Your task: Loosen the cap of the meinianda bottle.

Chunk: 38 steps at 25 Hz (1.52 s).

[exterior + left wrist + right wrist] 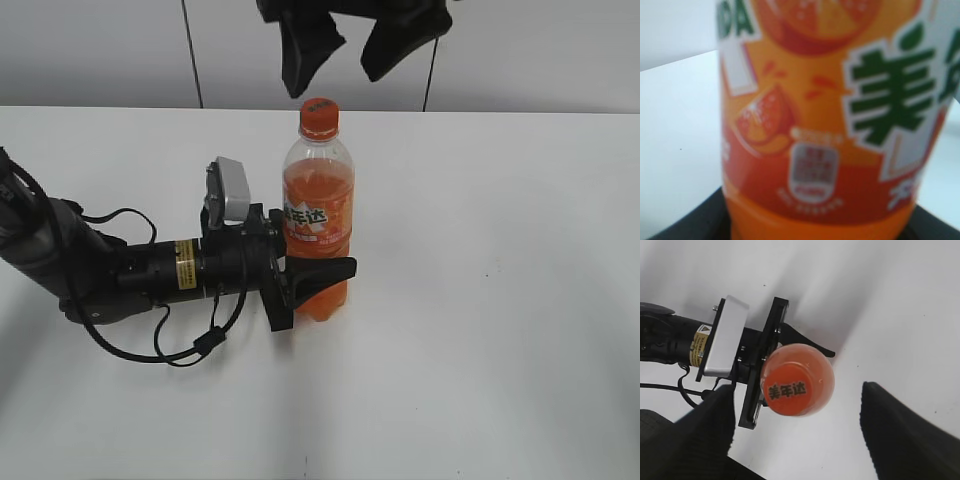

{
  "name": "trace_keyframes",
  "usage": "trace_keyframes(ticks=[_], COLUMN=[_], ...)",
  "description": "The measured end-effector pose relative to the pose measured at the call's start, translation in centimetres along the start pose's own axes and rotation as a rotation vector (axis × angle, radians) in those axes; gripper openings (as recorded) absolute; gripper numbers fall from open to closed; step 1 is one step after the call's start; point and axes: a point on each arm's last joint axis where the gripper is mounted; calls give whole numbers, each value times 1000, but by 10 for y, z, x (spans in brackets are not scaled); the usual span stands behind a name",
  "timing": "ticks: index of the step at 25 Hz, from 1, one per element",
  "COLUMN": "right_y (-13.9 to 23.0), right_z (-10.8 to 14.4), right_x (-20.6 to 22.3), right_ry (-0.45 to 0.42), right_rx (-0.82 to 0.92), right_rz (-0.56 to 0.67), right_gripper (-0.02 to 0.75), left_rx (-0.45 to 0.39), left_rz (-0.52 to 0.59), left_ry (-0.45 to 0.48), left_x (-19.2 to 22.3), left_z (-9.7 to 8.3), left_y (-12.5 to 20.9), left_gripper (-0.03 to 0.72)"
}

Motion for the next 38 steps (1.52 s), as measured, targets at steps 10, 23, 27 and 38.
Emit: trace_keyframes(ticks=[10, 23, 27, 38], right_y=[-1, -1, -1, -1], right_z=[1, 1, 1, 1], right_x=[28, 38, 38, 38], right_ry=[-25, -30, -30, -49], right_rx=[-30, -58, -60, -368], right_rz=[61, 82, 82, 75], right_gripper=[585, 501, 344, 276], left_rx=[0, 0, 0, 0], left_rz=[0, 0, 0, 0], left_ry=[0, 0, 0, 1], left_x=[0, 0, 0, 0], left_z=[0, 0, 0, 0], left_y=[0, 0, 0, 0], left_gripper=[395, 395, 395, 395])
Point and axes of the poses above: a point on each arm's last joint axis where the gripper is mounted, x pointing out along that axis toward the gripper, z along the wrist's bending axis when the last joint is at zero, y = z × x, and after that the axes turned 8 degrees about -x, right-handed
